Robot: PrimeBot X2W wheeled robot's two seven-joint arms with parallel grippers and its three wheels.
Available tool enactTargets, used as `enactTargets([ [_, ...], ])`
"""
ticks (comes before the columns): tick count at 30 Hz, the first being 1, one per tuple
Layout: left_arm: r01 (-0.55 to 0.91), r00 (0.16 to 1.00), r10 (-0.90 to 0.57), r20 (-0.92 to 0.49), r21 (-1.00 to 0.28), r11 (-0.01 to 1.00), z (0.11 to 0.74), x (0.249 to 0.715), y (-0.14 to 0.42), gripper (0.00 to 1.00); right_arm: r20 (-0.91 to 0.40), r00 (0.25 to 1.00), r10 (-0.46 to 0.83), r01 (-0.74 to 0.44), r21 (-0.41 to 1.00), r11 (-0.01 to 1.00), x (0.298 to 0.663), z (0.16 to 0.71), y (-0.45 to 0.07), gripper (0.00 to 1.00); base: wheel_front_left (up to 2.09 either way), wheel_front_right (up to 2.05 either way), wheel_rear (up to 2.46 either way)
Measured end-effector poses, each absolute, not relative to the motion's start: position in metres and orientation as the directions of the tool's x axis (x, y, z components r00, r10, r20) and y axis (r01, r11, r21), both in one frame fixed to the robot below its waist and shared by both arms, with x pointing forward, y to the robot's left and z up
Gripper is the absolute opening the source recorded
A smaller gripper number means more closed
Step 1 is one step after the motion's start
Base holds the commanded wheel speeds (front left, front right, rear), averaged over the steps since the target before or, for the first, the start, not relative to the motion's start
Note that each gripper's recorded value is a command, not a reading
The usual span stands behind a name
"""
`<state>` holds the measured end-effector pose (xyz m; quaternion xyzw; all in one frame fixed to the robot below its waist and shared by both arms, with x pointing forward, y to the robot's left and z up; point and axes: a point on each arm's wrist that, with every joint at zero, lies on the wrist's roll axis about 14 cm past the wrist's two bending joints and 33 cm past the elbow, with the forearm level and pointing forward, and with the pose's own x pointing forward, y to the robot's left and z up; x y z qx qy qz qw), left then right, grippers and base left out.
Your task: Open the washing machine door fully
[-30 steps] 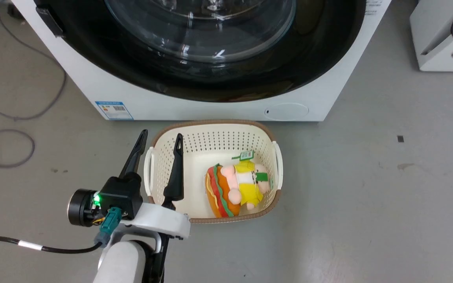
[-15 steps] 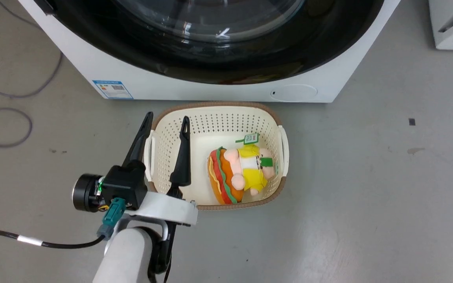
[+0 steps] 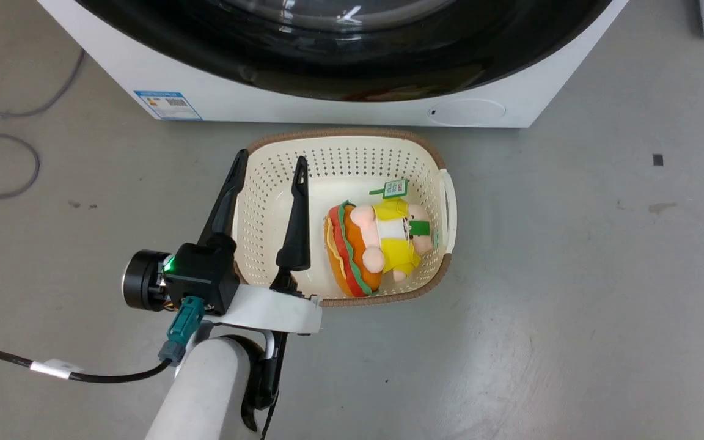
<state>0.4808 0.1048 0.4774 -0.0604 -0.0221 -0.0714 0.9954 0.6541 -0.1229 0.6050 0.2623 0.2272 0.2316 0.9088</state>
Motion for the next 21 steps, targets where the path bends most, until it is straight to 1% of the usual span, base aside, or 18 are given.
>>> enactTargets([
  [11, 0.158, 0.986, -0.15, 0.068, -0.133, 0.978, 0.473, 0.492, 0.098, 1.0, -0.353, 0.702, 0.619, -0.333, 0.605, 0.723, 0.662, 0.6, -0.106, 0.0, 0.0, 0.0, 0.0],
  [16, 0.16, 0.986, -0.151, 0.075, -0.14, 0.977, 0.473, 0.494, 0.096, 1.0, -0.396, 0.647, 0.652, -0.336, 0.619, 0.71, 0.659, 0.594, -0.1, 0.0, 0.0, 0.0, 0.0],
  [21, 0.164, 0.984, -0.153, 0.087, -0.139, 0.977, 0.478, 0.494, 0.096, 1.0, -0.405, 0.63, 0.662, -0.343, 0.619, 0.706, 0.653, 0.597, -0.099, 0.0, 0.0, 0.0, 0.0],
])
